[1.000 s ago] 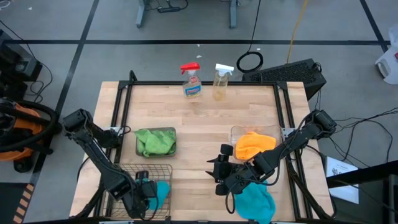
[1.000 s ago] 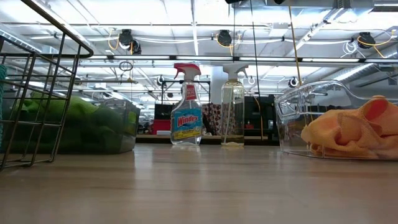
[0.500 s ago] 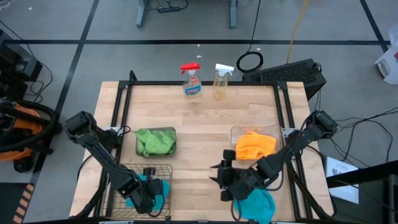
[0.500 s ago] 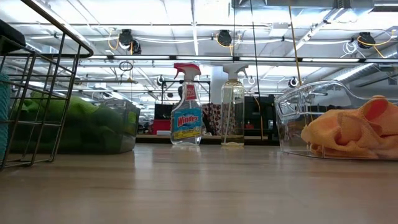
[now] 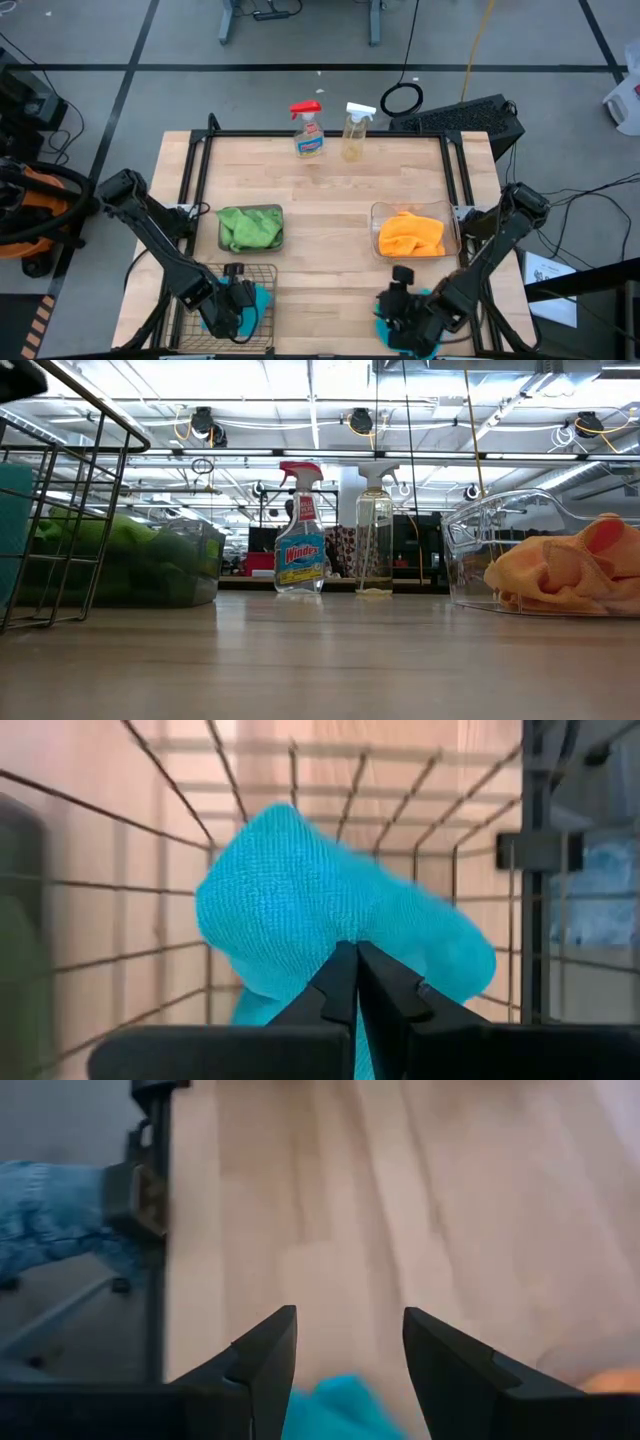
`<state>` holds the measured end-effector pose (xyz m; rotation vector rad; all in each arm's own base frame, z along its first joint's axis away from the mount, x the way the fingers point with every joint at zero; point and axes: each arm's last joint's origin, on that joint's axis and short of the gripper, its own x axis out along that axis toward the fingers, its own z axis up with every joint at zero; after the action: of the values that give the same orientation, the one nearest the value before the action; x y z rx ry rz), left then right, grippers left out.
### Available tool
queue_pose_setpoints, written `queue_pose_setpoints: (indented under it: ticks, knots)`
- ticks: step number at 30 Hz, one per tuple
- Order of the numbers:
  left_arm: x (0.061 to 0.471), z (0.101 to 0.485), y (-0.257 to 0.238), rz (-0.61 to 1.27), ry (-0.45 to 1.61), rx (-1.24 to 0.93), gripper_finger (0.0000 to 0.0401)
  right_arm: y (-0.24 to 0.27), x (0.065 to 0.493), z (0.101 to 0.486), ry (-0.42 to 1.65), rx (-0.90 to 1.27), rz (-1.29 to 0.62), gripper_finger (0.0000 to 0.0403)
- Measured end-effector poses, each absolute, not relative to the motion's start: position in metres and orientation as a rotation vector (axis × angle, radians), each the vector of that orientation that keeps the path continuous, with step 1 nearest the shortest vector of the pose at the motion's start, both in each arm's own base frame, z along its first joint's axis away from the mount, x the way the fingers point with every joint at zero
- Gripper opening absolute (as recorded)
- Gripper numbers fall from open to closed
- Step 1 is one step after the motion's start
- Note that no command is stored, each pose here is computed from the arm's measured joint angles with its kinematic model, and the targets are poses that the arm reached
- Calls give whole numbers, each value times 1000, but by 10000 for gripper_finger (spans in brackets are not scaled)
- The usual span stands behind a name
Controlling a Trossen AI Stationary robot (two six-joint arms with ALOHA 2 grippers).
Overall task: Sort microfiber towel by color & place in baskets
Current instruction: Put the top blue microfiber towel into the wire basket, then put the blue microfiber towel into the wire basket
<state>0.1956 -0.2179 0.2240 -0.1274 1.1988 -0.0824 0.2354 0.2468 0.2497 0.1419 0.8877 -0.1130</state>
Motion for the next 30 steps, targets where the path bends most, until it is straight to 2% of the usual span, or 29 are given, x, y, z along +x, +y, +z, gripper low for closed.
queue_pose_setpoints:
  ticks: [6, 12, 15, 18, 24, 27, 30]
  knots:
    - [193, 236, -215, -81, 1137, -138, 14, 262, 216, 249, 900, 225, -111, 176]
    - [192, 225, -219, -106, 1116, -156, 19, 268, 209, 249, 894, 270, -121, 176]
    - [195, 210, -225, -139, 1089, -188, 44, 268, 209, 249, 892, 269, -123, 176]
    - [194, 196, -226, -126, 1153, -167, 83, 268, 209, 249, 893, 252, -115, 176]
    - [189, 198, -223, -148, 1253, -217, 160, 267, 209, 249, 891, 225, -109, 176]
    - [189, 211, -224, -193, 1237, -261, 174, 266, 209, 249, 882, 214, -119, 176]
    - [192, 222, -224, -175, 1142, -234, 170, 265, 208, 248, 892, 216, -132, 176]
